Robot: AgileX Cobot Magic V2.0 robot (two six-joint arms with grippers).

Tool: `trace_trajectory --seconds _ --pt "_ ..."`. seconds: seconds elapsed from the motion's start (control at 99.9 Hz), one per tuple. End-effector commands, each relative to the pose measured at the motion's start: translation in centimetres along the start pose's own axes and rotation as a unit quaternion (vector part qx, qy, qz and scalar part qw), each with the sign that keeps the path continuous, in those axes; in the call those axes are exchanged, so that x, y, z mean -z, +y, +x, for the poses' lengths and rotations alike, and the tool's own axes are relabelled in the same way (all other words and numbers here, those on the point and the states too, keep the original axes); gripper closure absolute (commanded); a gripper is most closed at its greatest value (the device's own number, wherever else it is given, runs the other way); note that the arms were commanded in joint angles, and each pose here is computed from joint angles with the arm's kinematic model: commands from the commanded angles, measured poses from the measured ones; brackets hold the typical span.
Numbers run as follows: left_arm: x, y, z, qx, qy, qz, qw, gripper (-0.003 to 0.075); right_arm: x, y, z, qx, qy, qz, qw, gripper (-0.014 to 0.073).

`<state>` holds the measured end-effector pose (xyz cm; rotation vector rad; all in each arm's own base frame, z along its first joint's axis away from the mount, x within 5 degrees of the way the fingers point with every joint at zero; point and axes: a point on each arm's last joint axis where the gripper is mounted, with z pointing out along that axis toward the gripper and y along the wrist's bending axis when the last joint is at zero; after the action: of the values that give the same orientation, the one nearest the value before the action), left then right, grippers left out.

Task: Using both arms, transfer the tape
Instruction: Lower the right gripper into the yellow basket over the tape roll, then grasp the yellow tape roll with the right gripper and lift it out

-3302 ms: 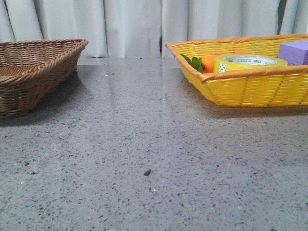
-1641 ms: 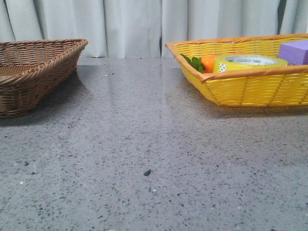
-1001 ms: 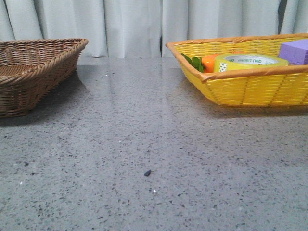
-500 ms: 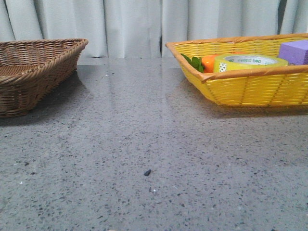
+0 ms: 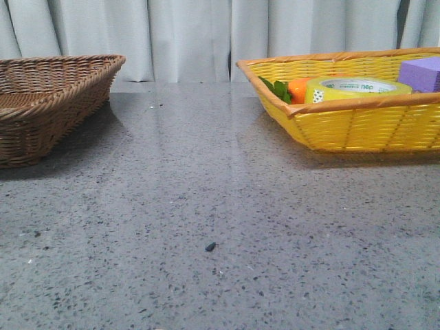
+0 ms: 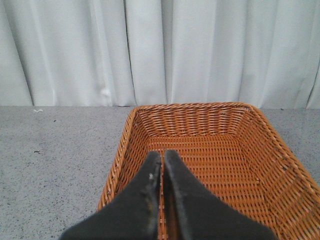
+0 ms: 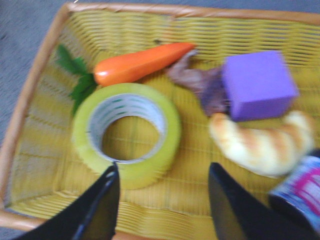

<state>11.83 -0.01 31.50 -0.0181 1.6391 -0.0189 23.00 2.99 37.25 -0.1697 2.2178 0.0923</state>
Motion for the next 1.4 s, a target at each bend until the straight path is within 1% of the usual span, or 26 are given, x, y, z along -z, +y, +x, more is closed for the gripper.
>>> trace_trajectory --seconds 0.0,0.12,0.27,0.43,0.73,0.771,0.821,0.991,1.061,1.091,1.231,1.391 --pt "-0.1 0.0 -1.7 0.008 -0.048 -0.001 0.999 0.0741 -1.0 1.4 -2.8 0.012 0.010 -0.028 0.999 0.0210" --pt "-0.1 0.0 -1.7 0.008 -0.046 -0.001 0.999 0.0741 -4.0 3.7 -5.0 0.037 0.064 -0.059 0.996 0.0211" --pt "-0.1 0.0 -1.7 0.008 -0.046 -0.001 0.999 0.0741 -8.2 5.7 -6.1 0.057 0.130 -0.077 0.987 0.0211" --pt "-0.1 0.0 -1.7 0.008 -0.046 -0.001 0.999 0.0741 -11.8 6.1 -6.1 0.060 0.196 -0.076 0.976 0.0211" --pt "-0.1 0.0 -1.8 0.009 -0.049 -0.001 0.999 0.0741 -16.2 6.3 -4.3 0.065 0.261 -0.071 0.961 0.0218" --pt "-0.1 0.0 -1.8 0.009 -0.049 -0.001 0.999 0.0741 -16.4 6.3 -4.2 0.065 0.264 -0.070 0.960 0.0242" --pt "-0.1 0.0 -1.8 0.009 -0.049 -0.001 0.999 0.0741 -16.6 6.4 -4.1 0.065 0.267 -0.070 0.959 0.0294" --pt "-0.1 0.0 -1.8 0.009 -0.051 -0.001 0.999 0.0741 -16.6 6.3 -4.1 0.065 0.267 -0.069 0.959 0.0569" --pt "-0.1 0.0 -1.8 0.009 -0.051 -0.001 0.999 0.0741 -16.6 6.3 -4.0 0.065 0.271 -0.069 0.958 0.0651" --pt "-0.1 0.0 -1.8 0.009 -0.051 -0.001 0.999 0.0741 -16.6 6.3 -4.1 0.065 0.270 -0.069 0.958 0.0670" --pt "-0.1 0.0 -1.8 0.009 -0.051 -0.001 0.999 0.0741 -16.2 6.3 -4.6 0.065 0.270 -0.070 0.958 0.0669" --pt "-0.1 0.0 -1.8 0.009 -0.051 -0.001 0.999 0.0741 -13.9 6.4 -7.3 0.068 0.251 -0.073 0.963 0.0669"
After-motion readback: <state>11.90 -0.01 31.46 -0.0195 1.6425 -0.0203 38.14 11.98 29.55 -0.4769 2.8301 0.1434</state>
